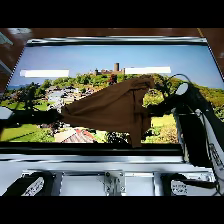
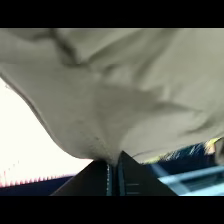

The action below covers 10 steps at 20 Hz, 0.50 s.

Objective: Fold the shirts.

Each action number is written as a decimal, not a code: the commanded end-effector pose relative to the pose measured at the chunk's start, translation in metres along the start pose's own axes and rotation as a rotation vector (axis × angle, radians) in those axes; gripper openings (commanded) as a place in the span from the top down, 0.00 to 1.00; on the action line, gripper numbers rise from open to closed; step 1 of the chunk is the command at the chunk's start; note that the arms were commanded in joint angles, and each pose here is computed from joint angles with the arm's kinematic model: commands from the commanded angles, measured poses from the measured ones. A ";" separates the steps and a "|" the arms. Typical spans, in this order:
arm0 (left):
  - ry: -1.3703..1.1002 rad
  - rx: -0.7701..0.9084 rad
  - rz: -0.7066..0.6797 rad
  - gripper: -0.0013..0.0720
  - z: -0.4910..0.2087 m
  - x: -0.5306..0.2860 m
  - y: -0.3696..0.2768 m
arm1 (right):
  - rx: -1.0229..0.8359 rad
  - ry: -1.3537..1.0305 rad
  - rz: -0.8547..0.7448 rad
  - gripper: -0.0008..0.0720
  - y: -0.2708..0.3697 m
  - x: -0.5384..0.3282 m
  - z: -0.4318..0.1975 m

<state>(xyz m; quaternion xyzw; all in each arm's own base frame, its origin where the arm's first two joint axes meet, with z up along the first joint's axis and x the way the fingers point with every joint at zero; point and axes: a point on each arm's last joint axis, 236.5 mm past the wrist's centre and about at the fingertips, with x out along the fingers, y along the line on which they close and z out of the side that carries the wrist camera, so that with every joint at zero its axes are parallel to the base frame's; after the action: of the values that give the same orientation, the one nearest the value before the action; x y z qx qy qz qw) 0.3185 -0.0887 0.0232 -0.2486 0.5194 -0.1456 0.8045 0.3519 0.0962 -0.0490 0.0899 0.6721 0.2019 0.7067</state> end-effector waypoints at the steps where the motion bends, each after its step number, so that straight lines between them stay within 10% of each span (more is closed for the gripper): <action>1: -0.251 0.213 0.024 0.92 0.055 -0.084 -0.049 | -0.161 -0.281 -0.044 0.91 0.041 -0.099 0.032; 10: -1.103 0.625 -0.023 0.92 0.060 -0.385 -0.223 | -0.441 -1.405 -0.168 0.91 0.194 -0.470 -0.001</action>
<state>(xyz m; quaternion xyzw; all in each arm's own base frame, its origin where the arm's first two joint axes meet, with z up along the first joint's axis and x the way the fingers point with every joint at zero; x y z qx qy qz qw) 0.2735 -0.0699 0.3784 -0.0705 0.0884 -0.1587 0.9808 0.3634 0.0870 0.3609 0.0070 0.1532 0.1881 0.9701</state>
